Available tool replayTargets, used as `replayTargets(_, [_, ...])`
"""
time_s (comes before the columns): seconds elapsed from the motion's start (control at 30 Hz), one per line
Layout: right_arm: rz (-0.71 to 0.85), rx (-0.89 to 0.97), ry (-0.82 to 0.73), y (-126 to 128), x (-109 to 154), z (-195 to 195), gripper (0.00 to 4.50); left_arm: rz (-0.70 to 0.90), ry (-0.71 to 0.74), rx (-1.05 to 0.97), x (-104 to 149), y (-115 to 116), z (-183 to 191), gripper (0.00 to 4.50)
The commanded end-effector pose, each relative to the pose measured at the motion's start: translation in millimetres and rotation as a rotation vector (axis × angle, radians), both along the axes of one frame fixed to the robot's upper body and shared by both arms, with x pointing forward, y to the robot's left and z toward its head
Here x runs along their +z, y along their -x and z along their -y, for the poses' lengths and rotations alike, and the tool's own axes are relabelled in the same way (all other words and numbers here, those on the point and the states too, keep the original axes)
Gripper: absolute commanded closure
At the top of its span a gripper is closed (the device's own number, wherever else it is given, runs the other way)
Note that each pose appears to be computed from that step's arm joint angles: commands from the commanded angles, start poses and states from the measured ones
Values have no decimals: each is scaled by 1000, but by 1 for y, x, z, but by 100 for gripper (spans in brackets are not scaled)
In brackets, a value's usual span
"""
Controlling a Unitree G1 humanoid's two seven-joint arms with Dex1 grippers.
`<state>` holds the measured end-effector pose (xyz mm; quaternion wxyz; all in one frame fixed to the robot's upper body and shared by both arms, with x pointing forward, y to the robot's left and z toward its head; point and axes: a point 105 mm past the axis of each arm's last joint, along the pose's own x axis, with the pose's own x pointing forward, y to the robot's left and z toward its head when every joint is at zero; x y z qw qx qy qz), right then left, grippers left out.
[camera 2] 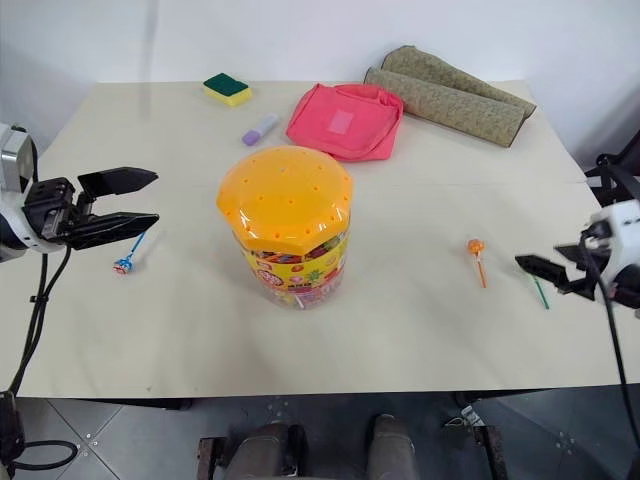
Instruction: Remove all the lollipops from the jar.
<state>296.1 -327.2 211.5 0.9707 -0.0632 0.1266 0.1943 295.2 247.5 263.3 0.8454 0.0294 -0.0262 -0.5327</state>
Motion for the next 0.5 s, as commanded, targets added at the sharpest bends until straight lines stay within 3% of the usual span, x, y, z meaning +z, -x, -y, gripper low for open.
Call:
replayTargets(0.03, [106,231,96,21,21,-36,2,5,-4,30,-5,7,-13,0])
replayTargets(0.23, [10,511,281,35,-19,-61,2,-14,3,60,-29,11,-25,0])
replayTargets(0.5, [39,614,280,22,-20,-58,2,-26,1,93,-42,24,-43,0])
